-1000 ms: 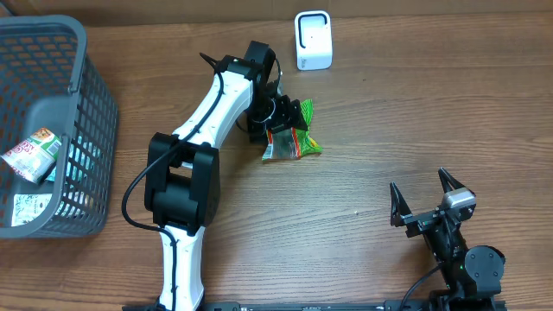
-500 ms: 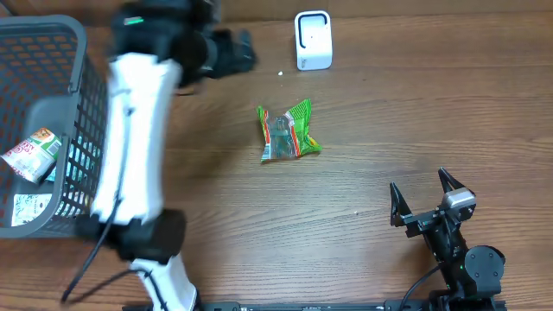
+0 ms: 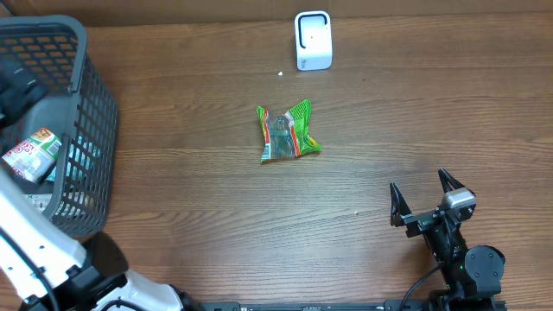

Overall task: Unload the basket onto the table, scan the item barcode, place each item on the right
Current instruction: 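Reach into the basket and grasp the mint-green wipes pack, then place the mint-green wipes pack left of the green bag, then reach into the basket and grasp the white Pantene tube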

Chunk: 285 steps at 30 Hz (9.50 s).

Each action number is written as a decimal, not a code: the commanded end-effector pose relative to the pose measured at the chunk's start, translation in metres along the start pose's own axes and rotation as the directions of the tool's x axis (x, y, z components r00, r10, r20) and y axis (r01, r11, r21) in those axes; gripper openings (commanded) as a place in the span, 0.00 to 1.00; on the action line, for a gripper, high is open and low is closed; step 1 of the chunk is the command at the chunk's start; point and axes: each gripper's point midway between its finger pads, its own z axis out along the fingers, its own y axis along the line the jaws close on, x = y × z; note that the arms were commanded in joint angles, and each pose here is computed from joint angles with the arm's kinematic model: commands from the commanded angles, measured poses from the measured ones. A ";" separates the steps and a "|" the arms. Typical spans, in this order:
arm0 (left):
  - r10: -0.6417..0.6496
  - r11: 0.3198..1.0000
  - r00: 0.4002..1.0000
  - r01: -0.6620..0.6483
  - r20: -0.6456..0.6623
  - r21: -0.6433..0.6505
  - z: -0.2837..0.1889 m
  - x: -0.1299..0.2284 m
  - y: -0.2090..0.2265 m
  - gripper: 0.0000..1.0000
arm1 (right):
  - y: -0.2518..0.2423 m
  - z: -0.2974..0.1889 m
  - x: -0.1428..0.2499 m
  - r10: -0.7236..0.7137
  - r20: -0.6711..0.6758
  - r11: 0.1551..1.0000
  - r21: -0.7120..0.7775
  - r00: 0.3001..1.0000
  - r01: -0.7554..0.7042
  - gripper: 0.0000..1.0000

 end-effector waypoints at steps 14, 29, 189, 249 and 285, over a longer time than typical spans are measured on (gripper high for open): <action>-0.137 0.976 0.966 0.094 -0.220 -0.195 0.134 0.040 0.086 0.95 | 0.002 0.000 0.001 0.005 0.006 1.000 -0.011 1.000 -0.005 1.00; 0.055 0.989 0.961 -0.089 -0.270 -0.115 0.249 0.080 0.053 0.94 | 0.002 0.000 0.001 0.005 0.006 1.000 -0.011 1.000 -0.005 1.00; 0.505 0.861 0.746 -0.405 -0.434 0.306 0.152 0.271 -0.200 0.66 | 0.002 0.000 0.001 0.005 0.006 1.000 -0.011 1.000 -0.005 1.00; -0.385 0.891 0.842 0.234 -0.377 -0.388 0.221 0.129 0.156 0.78 | 0.002 0.000 0.001 0.005 0.006 1.000 -0.011 1.000 -0.005 1.00; -0.322 0.941 0.891 0.263 -0.320 -0.214 0.186 0.067 0.117 0.04 | 0.002 0.000 0.001 0.005 0.006 1.000 -0.011 1.000 -0.005 1.00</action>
